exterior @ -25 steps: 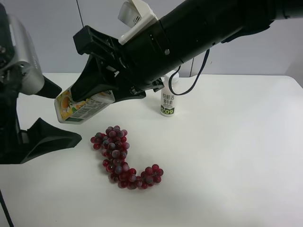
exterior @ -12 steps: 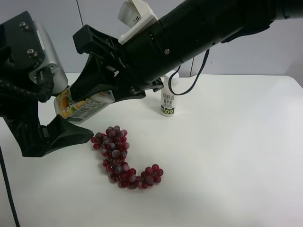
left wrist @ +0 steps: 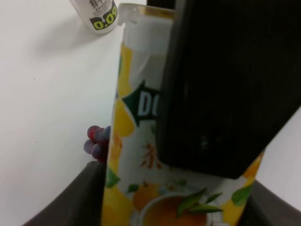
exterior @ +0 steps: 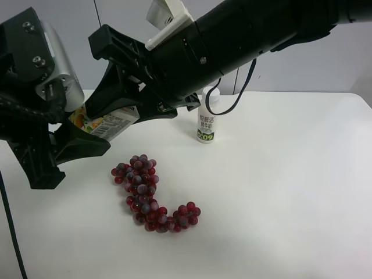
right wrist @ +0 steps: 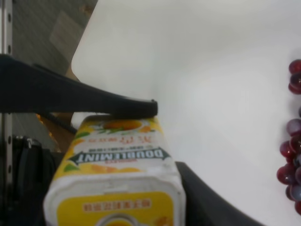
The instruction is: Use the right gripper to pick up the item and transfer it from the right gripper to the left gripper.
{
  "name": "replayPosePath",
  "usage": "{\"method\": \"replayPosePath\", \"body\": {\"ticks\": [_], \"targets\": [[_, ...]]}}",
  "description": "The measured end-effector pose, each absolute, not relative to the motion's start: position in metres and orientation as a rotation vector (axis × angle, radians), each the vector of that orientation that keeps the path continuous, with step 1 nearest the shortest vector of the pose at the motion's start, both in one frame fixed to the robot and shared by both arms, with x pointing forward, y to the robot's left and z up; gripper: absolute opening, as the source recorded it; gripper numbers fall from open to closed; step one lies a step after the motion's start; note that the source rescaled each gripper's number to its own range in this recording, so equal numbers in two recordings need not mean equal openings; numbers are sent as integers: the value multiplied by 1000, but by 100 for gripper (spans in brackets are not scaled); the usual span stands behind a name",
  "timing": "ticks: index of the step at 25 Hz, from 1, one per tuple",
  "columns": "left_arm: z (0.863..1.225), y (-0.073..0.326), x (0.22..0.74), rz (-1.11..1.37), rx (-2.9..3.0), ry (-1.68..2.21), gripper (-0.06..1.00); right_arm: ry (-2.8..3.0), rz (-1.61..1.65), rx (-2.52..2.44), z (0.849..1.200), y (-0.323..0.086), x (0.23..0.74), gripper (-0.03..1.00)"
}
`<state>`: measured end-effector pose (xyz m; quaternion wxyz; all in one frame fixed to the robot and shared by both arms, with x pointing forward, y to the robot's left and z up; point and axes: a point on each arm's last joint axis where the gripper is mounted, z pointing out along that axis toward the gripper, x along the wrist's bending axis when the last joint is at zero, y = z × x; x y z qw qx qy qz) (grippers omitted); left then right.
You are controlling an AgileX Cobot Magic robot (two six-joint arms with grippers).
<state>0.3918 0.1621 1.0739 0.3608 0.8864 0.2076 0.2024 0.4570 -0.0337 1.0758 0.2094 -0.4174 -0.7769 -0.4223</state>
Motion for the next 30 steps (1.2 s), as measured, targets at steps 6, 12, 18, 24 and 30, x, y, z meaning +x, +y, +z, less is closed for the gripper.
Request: {"method": "replayPosePath", "body": {"ticks": [6,12,18,24,30], "targets": [[1074,162,392,517,2280,541,0,-2216,-1162,-1144,1074,-35,457,51],[1074,162,392,517,2280,542,0,-2264,-1149,-1130,1072,-37,458,97],[1074,162,392,517,2280,542,0,-2265,-1145,-1128,1072,-37,458,99],[1074,162,392,517,2281,541,0,-2267,-1088,-1087,1071,-38,453,100],[1074,162,392,517,2281,541,0,-2267,-985,-1013,1069,-40,444,100]]}}
